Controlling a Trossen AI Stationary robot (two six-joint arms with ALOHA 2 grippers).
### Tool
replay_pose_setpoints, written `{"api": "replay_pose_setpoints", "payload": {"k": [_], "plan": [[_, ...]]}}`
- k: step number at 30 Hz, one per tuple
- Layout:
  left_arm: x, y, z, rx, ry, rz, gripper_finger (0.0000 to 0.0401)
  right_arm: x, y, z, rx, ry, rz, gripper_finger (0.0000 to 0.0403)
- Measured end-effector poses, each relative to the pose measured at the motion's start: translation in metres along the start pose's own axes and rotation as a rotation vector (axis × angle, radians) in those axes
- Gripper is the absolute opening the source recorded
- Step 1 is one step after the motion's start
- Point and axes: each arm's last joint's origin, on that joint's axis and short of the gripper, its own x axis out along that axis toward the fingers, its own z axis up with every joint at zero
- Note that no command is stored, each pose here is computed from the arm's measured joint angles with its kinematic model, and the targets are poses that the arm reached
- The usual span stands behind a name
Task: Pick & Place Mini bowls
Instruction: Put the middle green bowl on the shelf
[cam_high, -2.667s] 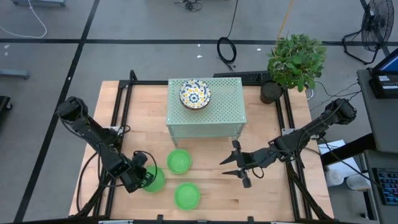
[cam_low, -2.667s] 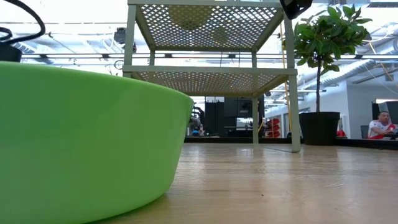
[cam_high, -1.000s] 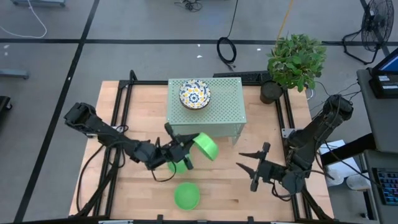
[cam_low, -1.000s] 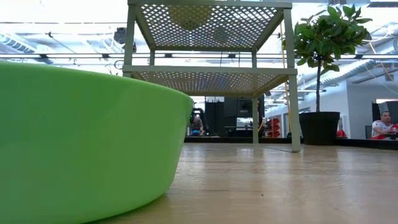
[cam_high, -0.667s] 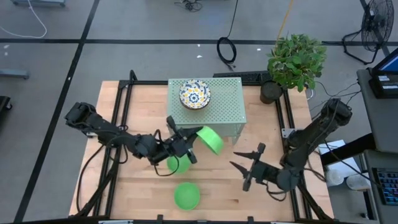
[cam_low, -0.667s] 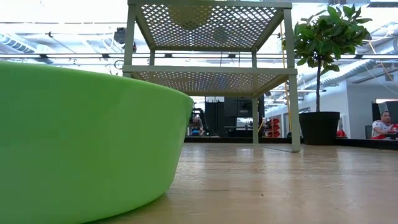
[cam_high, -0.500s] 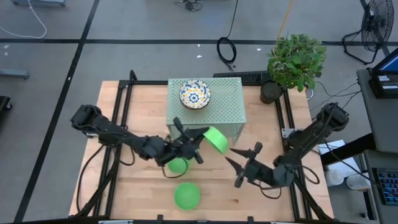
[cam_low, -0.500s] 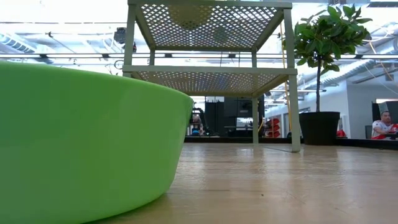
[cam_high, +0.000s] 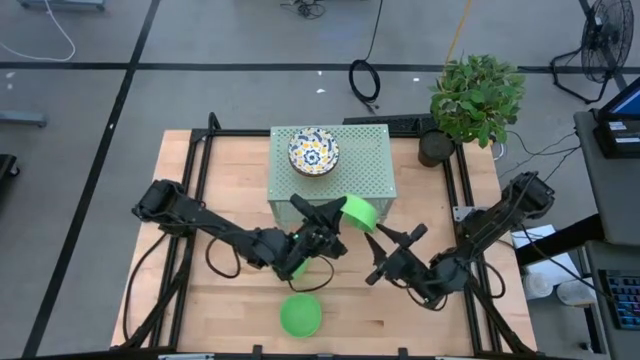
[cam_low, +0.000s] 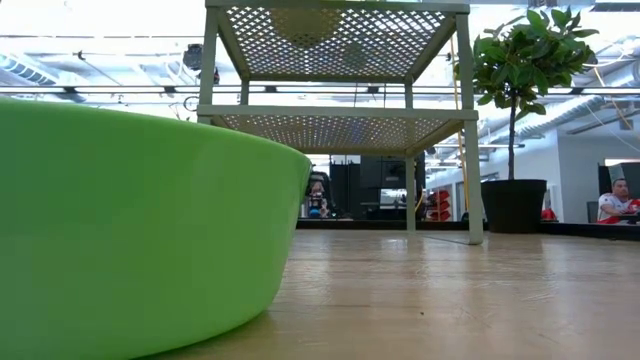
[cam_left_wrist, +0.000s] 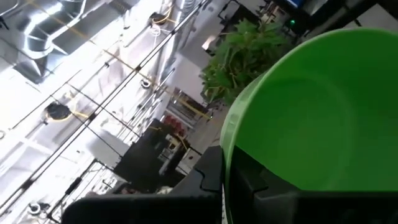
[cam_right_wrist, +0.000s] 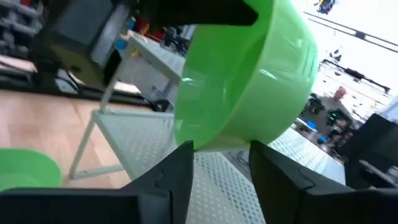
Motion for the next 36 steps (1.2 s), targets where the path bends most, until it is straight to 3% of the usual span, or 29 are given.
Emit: {"api": "replay_pose_setpoints", "payload": {"k": [8,15,23,29,36], "plan": [[0.0,0.003,0.0,-0.003,0.024,0.022,0.0004,0.007,-0.007,0.005,0.04,-0.026,0.006,0.0094],[-0.007,0.001,0.003,-0.096,0.016,0.004,0.0005,0.018,-0.01,0.007,0.039,-0.056,0.003,0.0071],[-0.014,-0.002,0.004,-0.088,0.049,0.0,0.0006,0.013,-0.009,0.008,0.069,-0.075,0.029,0.0072],[-0.026,-0.005,0.01,-0.085,0.001,-0.032,0.0005,0.006,-0.006,0.008,0.203,-0.081,0.061,0.0074],[-0.033,-0.007,0.013,-0.097,-0.033,-0.056,0.0005,0.0,-0.006,0.008,0.104,-0.094,0.075,0.0075]]}}
